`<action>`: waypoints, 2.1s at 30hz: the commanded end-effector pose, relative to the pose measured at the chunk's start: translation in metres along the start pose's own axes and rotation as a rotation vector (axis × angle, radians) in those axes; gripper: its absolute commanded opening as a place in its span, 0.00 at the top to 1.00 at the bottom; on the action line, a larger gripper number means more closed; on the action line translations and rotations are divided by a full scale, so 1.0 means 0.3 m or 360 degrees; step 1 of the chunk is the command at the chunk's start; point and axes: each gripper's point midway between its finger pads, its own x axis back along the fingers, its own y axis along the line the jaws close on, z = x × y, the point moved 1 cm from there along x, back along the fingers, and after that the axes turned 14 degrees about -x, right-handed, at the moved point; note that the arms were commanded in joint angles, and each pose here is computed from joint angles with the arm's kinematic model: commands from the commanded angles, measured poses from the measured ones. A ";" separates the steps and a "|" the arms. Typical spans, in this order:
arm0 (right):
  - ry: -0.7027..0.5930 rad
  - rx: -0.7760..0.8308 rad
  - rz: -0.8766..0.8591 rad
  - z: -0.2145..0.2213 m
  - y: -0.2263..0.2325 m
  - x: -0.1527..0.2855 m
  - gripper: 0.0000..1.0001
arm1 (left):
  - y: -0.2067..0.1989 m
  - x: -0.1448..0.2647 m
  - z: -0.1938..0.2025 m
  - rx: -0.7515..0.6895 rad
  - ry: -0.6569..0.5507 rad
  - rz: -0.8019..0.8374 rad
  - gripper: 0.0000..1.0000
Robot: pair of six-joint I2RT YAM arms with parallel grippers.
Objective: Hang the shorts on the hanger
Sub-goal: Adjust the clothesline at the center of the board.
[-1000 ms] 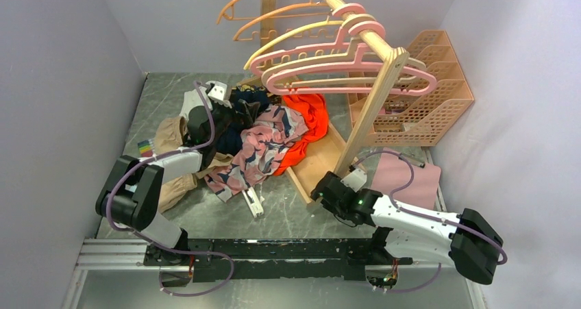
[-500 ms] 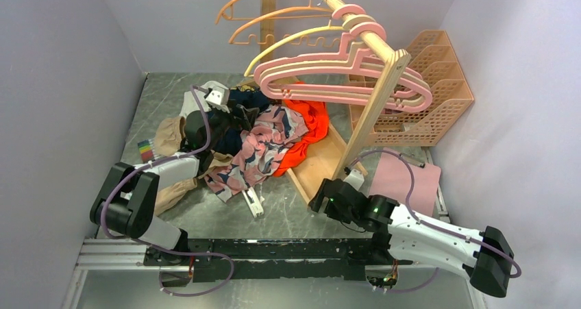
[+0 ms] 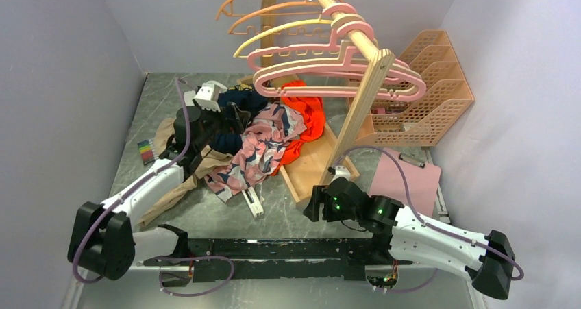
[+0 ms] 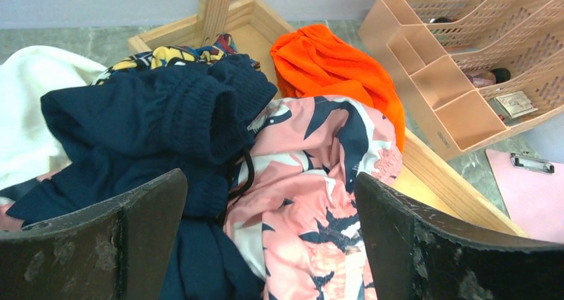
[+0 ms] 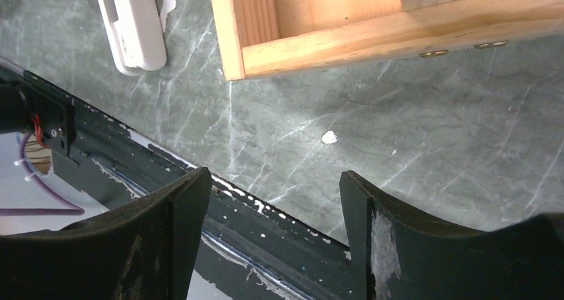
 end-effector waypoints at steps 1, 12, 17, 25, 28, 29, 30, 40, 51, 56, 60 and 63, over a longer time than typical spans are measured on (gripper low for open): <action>0.0005 0.0138 -0.0132 -0.007 0.056 -0.004 0.27 | 0.009 0.061 0.049 0.0016 0.0146 -0.0058 0.00; 0.0305 0.0377 -0.0708 0.124 0.189 0.147 0.29 | -0.022 0.103 0.029 -0.0030 0.0195 0.0032 0.02; 0.0319 0.0457 -0.0610 0.120 0.197 0.088 0.32 | -0.029 0.128 0.005 -0.0063 0.0181 0.0053 0.02; 0.0127 0.0785 -0.0252 0.130 0.249 -0.086 0.38 | -0.025 0.163 -0.005 -0.0092 0.0196 0.0039 0.03; -0.0002 0.0773 -0.0056 0.095 0.225 -0.164 0.41 | -0.013 0.187 -0.005 -0.0117 0.0210 0.0004 0.03; -0.0046 0.0765 -0.0005 0.081 0.218 -0.183 0.42 | -0.008 0.196 -0.007 -0.0126 0.0211 -0.0010 0.03; -0.0082 0.0758 0.0024 0.071 0.217 -0.199 0.43 | -0.004 0.206 -0.010 -0.0133 0.0207 -0.0022 0.03; -0.0340 0.0730 0.0411 -0.042 0.137 -0.318 0.54 | 0.035 0.290 0.010 -0.0105 0.0153 -0.0165 0.04; -0.0401 0.0415 0.0810 -0.179 -0.094 -0.282 0.56 | 0.057 0.304 0.038 -0.0097 0.0204 -0.0233 0.05; -0.0422 0.0316 0.0899 -0.227 -0.163 -0.267 0.56 | 0.063 0.305 0.043 -0.0097 0.0214 -0.0249 0.05; -0.0450 0.0251 0.0945 -0.257 -0.202 -0.252 0.56 | 0.064 0.306 0.044 -0.0098 0.0217 -0.0255 0.05; -0.0469 0.0200 0.0970 -0.272 -0.227 -0.237 0.56 | 0.066 0.309 0.043 -0.0094 0.0218 -0.0261 0.05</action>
